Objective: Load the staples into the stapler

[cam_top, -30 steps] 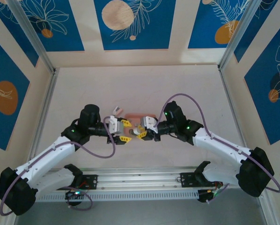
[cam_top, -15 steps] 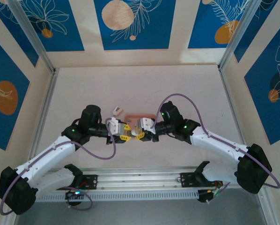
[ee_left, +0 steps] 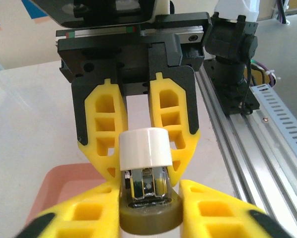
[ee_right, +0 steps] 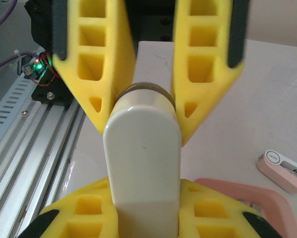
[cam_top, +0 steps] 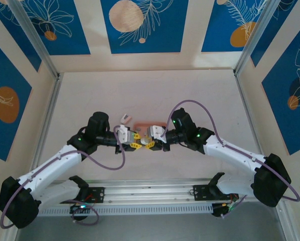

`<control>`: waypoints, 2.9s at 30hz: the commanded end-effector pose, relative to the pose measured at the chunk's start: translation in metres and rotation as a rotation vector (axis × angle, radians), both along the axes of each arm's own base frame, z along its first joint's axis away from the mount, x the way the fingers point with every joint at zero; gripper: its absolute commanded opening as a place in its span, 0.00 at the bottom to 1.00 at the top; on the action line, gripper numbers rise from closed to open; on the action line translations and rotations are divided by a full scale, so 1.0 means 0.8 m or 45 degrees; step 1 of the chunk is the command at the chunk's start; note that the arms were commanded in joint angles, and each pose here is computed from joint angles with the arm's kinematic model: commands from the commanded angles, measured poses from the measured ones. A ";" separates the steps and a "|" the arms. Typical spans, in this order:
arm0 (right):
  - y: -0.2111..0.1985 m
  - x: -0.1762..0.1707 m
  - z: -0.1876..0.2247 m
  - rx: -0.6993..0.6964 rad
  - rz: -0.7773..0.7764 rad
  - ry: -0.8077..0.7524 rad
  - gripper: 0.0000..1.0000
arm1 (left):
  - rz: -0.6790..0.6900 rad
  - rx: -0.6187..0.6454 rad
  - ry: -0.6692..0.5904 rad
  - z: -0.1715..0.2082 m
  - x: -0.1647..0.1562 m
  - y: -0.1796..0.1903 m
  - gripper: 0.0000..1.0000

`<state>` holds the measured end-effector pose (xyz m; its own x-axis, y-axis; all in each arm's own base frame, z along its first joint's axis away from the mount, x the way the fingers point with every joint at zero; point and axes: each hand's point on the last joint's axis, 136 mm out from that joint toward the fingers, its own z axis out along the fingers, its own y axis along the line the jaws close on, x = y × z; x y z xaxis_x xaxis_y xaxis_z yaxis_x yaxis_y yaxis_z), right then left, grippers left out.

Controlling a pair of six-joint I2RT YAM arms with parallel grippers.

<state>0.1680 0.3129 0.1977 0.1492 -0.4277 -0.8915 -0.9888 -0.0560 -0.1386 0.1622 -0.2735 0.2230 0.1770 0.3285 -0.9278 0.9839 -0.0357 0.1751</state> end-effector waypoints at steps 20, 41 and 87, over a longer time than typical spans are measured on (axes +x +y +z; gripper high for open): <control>0.004 0.006 0.026 -0.012 -0.537 0.826 0.78 | 0.164 0.156 -0.218 -0.020 0.027 0.014 0.00; -0.008 0.053 0.003 -0.046 -0.829 0.997 0.70 | 0.134 0.162 -0.244 -0.019 0.018 0.013 0.00; -0.031 0.088 0.040 0.507 -0.891 1.647 0.42 | 0.338 -0.256 -0.225 0.028 0.044 -0.004 0.00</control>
